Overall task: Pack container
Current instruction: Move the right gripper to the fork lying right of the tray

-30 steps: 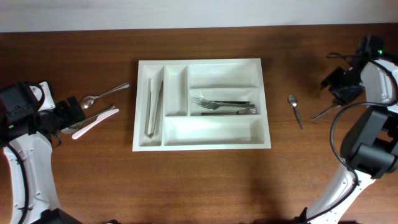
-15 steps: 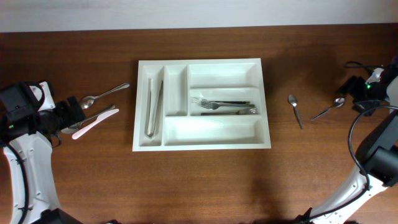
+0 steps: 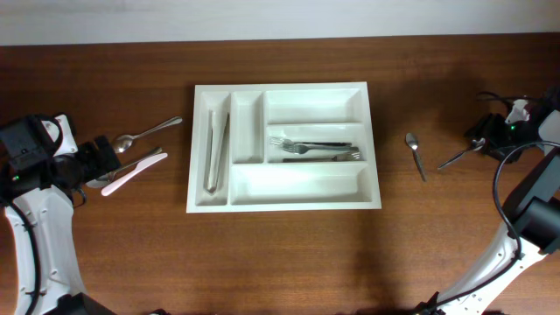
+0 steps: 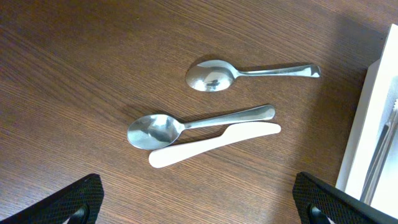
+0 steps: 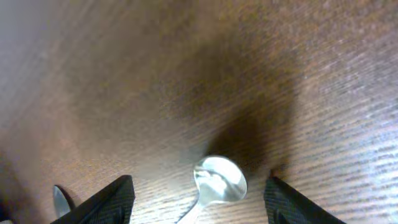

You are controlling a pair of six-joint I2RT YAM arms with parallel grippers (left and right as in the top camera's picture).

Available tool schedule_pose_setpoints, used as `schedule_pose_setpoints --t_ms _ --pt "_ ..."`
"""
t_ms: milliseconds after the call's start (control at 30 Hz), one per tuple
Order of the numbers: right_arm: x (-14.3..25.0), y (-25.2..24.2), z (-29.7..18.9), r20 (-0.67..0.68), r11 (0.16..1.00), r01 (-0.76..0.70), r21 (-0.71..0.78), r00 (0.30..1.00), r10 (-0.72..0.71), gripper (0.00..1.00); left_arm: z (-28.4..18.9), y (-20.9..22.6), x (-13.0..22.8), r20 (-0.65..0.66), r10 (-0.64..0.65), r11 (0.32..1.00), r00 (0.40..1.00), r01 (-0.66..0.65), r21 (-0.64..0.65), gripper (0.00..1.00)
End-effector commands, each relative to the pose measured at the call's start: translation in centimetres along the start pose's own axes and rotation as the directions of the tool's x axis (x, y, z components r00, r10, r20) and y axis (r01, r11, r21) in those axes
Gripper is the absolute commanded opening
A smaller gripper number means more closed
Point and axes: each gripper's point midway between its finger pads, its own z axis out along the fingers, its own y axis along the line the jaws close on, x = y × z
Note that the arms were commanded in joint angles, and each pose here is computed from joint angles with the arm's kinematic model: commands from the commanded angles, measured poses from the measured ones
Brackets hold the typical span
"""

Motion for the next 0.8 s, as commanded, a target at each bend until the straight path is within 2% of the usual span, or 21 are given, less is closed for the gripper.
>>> schedule_pose_setpoints --t_ms 0,67,100,167,300,500,667,767 --pt "2.03 -1.5 3.58 -0.087 0.999 -0.038 -0.023 0.996 0.036 0.64 -0.18 -0.17 -0.64 0.014 -0.011 1.0 1.0 0.011 0.015 0.99" --pt "2.08 -1.54 3.65 -0.089 0.999 -0.039 -0.022 0.995 0.037 0.59 -0.18 -0.17 -0.64 0.014 -0.011 1.0 1.0 0.011 0.015 0.99" --pt "2.09 -1.54 3.67 -0.089 0.999 -0.039 -0.023 0.995 0.036 0.52 -0.18 -0.17 -0.64 0.014 -0.011 1.0 1.0 0.011 0.015 0.99" --pt "2.08 -1.54 3.67 -0.089 0.999 -0.039 -0.023 0.995 0.037 0.44 -0.18 -0.17 -0.64 0.014 -0.011 1.0 1.0 0.011 0.015 0.99" --pt "2.01 -1.54 3.67 -0.086 0.999 -0.037 -0.023 0.996 0.035 0.43 -0.18 -0.17 -0.64 0.014 -0.011 1.0 1.0 0.011 0.015 0.99" --pt "1.82 -1.55 3.69 -0.078 0.999 -0.034 -0.023 0.996 0.032 0.26 -0.18 -0.17 -0.64 0.014 -0.011 1.0 1.0 0.011 0.015 0.99" --pt "1.57 -1.54 3.71 -0.069 0.999 -0.03 -0.024 0.997 0.028 0.19 -0.18 -0.17 -0.64 0.014 -0.011 1.0 1.0 0.011 0.015 0.99" --pt "1.47 -1.51 3.71 -0.065 0.999 -0.028 -0.026 0.998 0.026 0.11 -0.18 -0.18 -0.64 0.014 -0.011 1.0 1.0 0.011 0.015 0.99"
